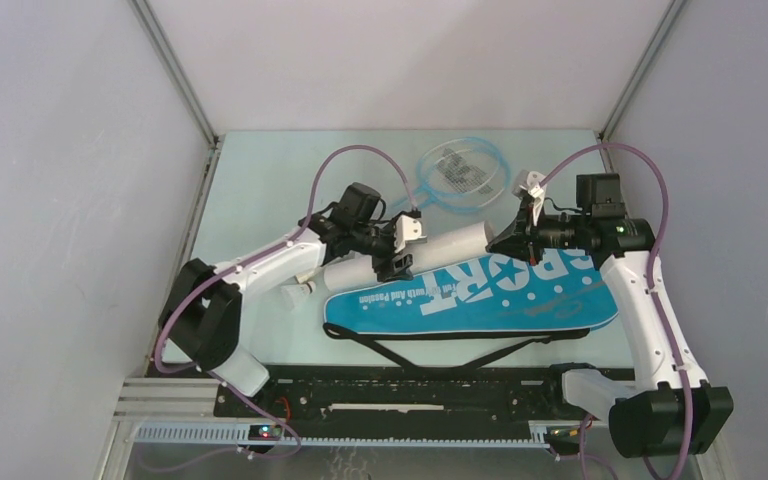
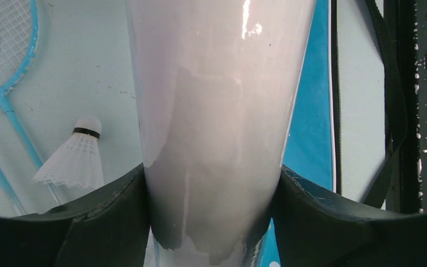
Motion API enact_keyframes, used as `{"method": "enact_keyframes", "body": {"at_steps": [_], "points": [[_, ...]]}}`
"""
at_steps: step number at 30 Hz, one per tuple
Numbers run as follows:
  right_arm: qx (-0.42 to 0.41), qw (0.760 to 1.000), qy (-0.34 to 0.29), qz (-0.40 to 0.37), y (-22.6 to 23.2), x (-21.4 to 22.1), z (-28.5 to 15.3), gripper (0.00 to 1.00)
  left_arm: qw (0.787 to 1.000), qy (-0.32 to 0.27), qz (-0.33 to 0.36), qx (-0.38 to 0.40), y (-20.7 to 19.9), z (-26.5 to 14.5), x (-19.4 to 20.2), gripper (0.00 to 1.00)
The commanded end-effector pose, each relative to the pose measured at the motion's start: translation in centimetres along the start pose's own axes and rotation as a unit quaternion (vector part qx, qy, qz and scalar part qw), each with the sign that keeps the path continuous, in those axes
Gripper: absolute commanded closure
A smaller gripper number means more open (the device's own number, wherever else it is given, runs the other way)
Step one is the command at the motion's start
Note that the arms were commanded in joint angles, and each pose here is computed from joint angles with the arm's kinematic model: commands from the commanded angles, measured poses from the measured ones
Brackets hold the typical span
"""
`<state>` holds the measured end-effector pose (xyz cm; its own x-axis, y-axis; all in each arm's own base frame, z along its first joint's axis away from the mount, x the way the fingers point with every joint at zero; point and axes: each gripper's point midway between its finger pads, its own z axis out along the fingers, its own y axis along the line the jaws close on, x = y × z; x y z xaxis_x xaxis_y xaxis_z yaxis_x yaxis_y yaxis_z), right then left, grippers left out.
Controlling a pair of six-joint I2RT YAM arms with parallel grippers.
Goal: Pack up the badminton gear
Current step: Open the lid of the shuttle tube.
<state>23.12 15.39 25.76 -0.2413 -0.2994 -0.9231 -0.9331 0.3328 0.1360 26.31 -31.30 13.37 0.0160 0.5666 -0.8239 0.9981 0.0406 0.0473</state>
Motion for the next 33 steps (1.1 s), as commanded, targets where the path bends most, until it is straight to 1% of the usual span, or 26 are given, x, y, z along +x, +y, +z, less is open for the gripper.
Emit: {"method": "enact_keyframes", "body": {"at_steps": [1, 3, 7, 10, 13, 14, 21, 33], "points": [[-0.003, 1.000, -0.006, 0.002, 0.8, -0.5, -0.2, 1.00, 1.000, -0.029, 0.010, -0.003, 0.7, 0.2, -2.8, 0.31], [-0.001, 1.000, -0.005, 0.005, 0.7, -0.4, -0.1, 1.00, 0.999, -0.032, 0.006, -0.001, 0.5, 0.3, -3.1, 0.40], [0.014, 1.000, 0.000, 0.018, 0.0, -0.3, -0.1, 1.00, 0.999, -0.036, -0.006, -0.007, 0.4, 0.0, -3.6, 0.62], [0.022, 0.999, -0.002, 0.023, -0.2, -0.5, -0.2, 1.00, 0.999, -0.036, 0.003, -0.024, 0.5, -1.0, -4.1, 0.78], [0.013, 0.999, -0.010, 0.029, 0.0, -0.8, -0.1, 1.00, 0.999, -0.029, 0.027, -0.038, 0.5, -2.1, -4.1, 0.95], [0.009, 0.999, -0.013, 0.029, 0.1, -0.9, -0.2, 1.00, 0.998, -0.027, 0.037, -0.044, 0.5, -2.4, -4.0, 0.99], [-0.024, 0.999, -0.025, 0.021, 1.7, -1.1, -0.7, 1.00, 0.994, -0.010, 0.093, -0.059, 0.1, -3.4, -2.5, 1.00], [-0.035, 0.999, -0.039, 0.012, 2.8, -1.5, -1.2, 1.00, 0.990, -0.009, 0.110, -0.087, 0.9, -5.0, -2.2, 1.00]]}}
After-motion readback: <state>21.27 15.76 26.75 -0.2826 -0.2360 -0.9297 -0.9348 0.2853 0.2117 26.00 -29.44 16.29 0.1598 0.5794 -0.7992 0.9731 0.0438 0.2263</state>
